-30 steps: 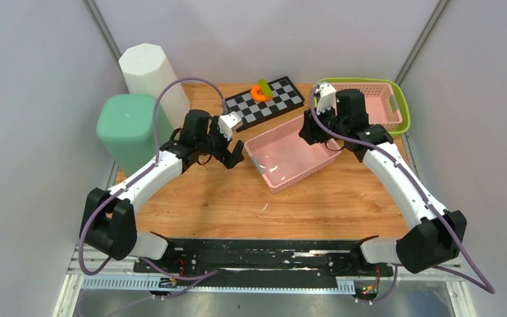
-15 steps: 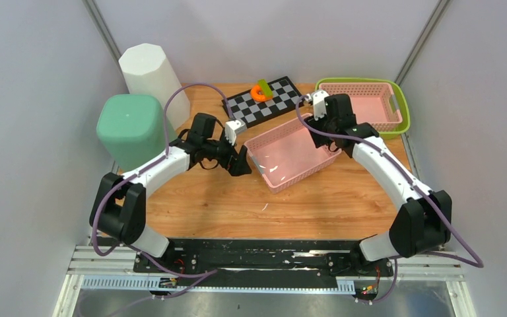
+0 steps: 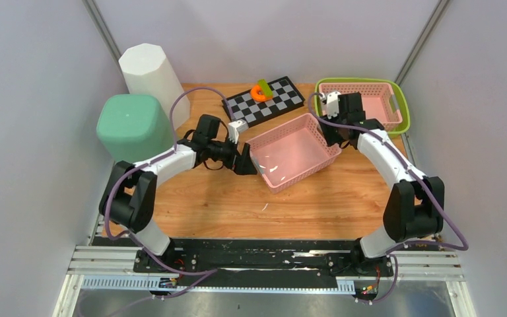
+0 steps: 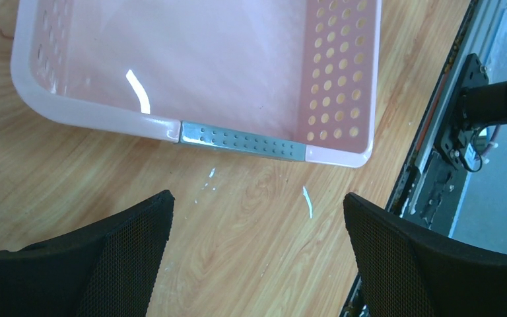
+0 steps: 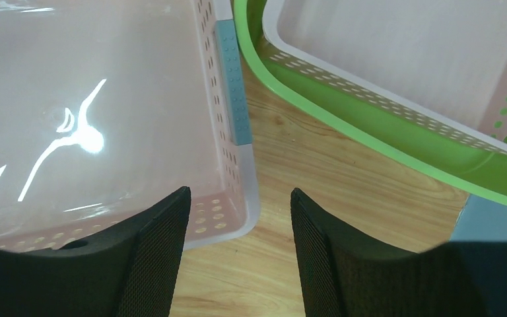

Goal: Turn the large container upside down

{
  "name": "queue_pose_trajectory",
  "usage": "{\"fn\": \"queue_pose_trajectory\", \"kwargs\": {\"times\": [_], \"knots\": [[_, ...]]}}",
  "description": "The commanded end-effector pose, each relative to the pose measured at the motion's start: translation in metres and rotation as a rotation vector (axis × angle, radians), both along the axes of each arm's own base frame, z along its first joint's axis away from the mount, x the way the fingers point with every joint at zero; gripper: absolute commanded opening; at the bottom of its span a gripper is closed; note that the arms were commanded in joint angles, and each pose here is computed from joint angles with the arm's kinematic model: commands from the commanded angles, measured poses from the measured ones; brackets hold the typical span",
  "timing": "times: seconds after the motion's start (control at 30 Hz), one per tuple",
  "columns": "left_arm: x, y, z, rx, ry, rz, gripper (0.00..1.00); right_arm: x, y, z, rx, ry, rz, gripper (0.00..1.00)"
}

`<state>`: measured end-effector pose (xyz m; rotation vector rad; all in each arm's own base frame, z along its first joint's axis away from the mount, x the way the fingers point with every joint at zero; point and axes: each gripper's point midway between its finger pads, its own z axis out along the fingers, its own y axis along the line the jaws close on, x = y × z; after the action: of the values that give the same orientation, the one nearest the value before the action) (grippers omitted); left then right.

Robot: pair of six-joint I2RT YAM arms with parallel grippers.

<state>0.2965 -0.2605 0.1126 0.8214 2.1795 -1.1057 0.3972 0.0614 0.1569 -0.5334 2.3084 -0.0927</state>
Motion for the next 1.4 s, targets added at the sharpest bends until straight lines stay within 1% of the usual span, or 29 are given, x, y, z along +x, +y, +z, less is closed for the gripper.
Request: {"fn": "queue_pose_trajectory", "kwargs": {"times": [0.0, 0.23, 0.37, 0.5, 0.7, 0.93, 1.13, 1.37], "knots": [[0.009, -0.012, 0.008, -0.066, 0.041, 0.022, 1.0, 0.008, -0.018, -0.013, 0.017, 0.032, -0.014, 0.6], [0.011, -0.028, 0.015, -0.158, 0.091, 0.019, 1.0, 0.015, -0.037, -0.033, 0.087, 0.088, -0.053, 0.61], [0.012, -0.036, 0.013, -0.181, 0.124, 0.02, 1.0, 0.019, -0.042, -0.04, 0.131, 0.107, -0.051, 0.61], [0.013, -0.039, 0.006, -0.184, 0.16, 0.02, 1.0, 0.019, -0.032, -0.045, 0.175, 0.124, -0.006, 0.61], [0.012, -0.041, 0.003, -0.185, 0.177, 0.026, 1.0, 0.018, -0.02, -0.056, 0.224, 0.157, 0.044, 0.61], [0.012, -0.043, 0.021, -0.219, 0.167, 0.012, 0.99, 0.01, -0.006, -0.06, 0.287, 0.189, 0.095, 0.54], [0.008, -0.043, 0.032, -0.236, 0.164, 0.006, 1.0, -0.007, 0.012, -0.057, 0.378, 0.243, 0.15, 0.49], [0.001, -0.039, 0.034, -0.234, 0.169, 0.019, 1.0, -0.023, 0.017, -0.063, 0.423, 0.308, 0.132, 0.44]]}}
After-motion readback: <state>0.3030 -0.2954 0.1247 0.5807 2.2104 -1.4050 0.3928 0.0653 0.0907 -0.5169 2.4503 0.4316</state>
